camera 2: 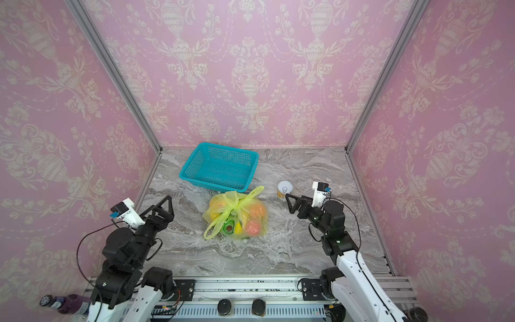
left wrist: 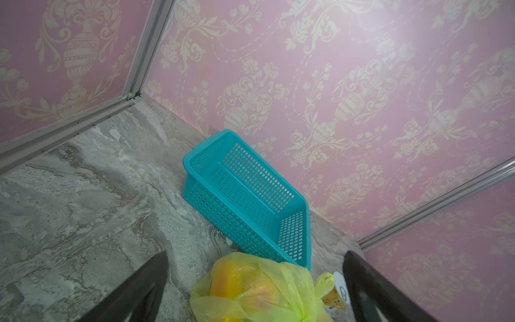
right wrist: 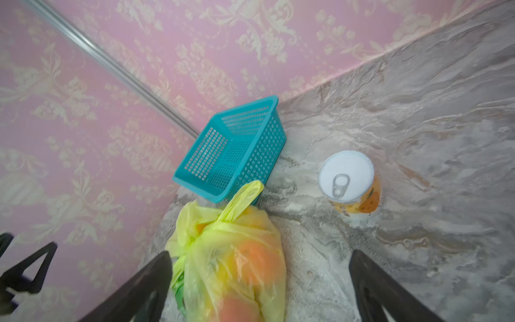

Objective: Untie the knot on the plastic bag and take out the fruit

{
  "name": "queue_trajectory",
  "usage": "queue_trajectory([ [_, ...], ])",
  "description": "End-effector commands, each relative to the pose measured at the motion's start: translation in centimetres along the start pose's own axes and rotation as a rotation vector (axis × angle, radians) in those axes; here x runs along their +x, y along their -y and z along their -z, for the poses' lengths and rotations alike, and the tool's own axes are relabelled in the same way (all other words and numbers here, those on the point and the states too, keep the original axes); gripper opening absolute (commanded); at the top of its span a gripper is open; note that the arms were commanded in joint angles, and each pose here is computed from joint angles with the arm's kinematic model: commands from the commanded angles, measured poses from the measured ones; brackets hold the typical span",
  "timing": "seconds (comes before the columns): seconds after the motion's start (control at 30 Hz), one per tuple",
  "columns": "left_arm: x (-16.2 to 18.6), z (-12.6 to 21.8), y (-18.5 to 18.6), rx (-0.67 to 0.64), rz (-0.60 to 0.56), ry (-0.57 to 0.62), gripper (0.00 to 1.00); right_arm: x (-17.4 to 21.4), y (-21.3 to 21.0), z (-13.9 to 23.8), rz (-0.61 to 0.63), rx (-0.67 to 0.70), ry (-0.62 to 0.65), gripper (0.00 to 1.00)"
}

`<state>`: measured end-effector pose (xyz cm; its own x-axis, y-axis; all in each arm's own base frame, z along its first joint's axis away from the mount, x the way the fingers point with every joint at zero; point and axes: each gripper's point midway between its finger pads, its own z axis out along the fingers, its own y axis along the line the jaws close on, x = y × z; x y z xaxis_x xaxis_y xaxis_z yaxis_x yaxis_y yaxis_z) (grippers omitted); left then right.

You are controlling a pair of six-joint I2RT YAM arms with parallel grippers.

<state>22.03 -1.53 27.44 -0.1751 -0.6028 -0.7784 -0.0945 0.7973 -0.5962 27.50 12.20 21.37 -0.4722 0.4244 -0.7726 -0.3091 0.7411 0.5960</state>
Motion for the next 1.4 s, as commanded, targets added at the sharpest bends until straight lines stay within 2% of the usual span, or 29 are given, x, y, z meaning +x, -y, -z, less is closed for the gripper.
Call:
queue_trajectory([
  [0.0, 6.3, -1.1, -3.4, -0.173, -0.104, -0.336, 0.99, 2.2, -0.3, 1.5, 0.086, 0.066, -0.061, 1.0],
  [0.1, 8.9, -2.0, -3.9, -0.216, -0.073, -0.481, 0.99, 4.0, -2.0, 2.3, 0.115, 0.022, -0.108, 1.0],
  [0.17, 8.5, -2.0, -5.8, -0.335, -0.073, -0.461, 0.99, 4.9, -3.0, 2.5, 0.139, -0.002, -0.138, 1.0],
  [0.23, 7.6, -1.3, -7.7, -0.465, -0.018, -0.399, 0.99, 5.5, -4.0, 2.4, 0.171, -0.017, -0.165, 1.0],
  [0.27, 7.6, -1.6, -7.1, -0.426, -0.012, -0.391, 0.99, 5.8, -4.4, 2.3, 0.185, -0.026, -0.177, 1.0],
  [0.33, 8.0, -2.7, -4.0, -0.223, -0.023, -0.397, 0.99, 6.4, -5.3, 1.9, 0.217, -0.032, -0.211, 1.0],
  [0.4, 8.2, -2.9, -2.7, -0.15, 0.045, -0.398, 0.99, 7.4, -5.9, 1.1, 0.239, -0.034, -0.253, 1.0],
  [0.5, 8.5, -3.5, -0.2, -0.002, 0.031, -0.418, 0.99, 9.0, -7.3, -0.3, 0.26, -0.059, -0.324, 0.96],
  [0.57, 8.4, -3.4, 0.1, 0.016, 0.021, -0.411, 0.99, 9.9, -8.5, -1.1, 0.292, -0.073, -0.345, 0.95],
  [0.67, 9.5, -2.9, -0.3, 0.013, -0.062, -0.485, 1.0, 11.0, -9.7, -2.4, 0.351, -0.07, -0.356, 0.96],
  [0.83, 11.6, -3.9, 2.9, 0.245, 0.002, -0.522, 0.99, 11.4, -10.3, -5.6, 0.397, 0.012, -0.353, 0.96],
  [0.9, 11.8, -3.9, 3.4, 0.265, -0.008, -0.537, 0.99, 10.6, -10.2, -7.0, 0.41, 0.091, -0.349, 0.95],
  [1.07, 11.8, -3.5, 2.2, 0.195, -0.06, -0.517, 0.99, 11.8, -9.7, -9.9, 0.483, 0.193, -0.42, 0.91],
  [1.27, 12.1, -3.6, 2.3, 0.193, -0.068, -0.542, 0.99, 14.1, -9.6, -11.2, 0.548, 0.203, -0.513, 0.83],
  [1.37, 12.3, -3.8, 2.3, 0.184, -0.075, -0.554, 0.98, 14.8, -9.4, -11.5, 0.55, 0.192, -0.513, 0.73],
])
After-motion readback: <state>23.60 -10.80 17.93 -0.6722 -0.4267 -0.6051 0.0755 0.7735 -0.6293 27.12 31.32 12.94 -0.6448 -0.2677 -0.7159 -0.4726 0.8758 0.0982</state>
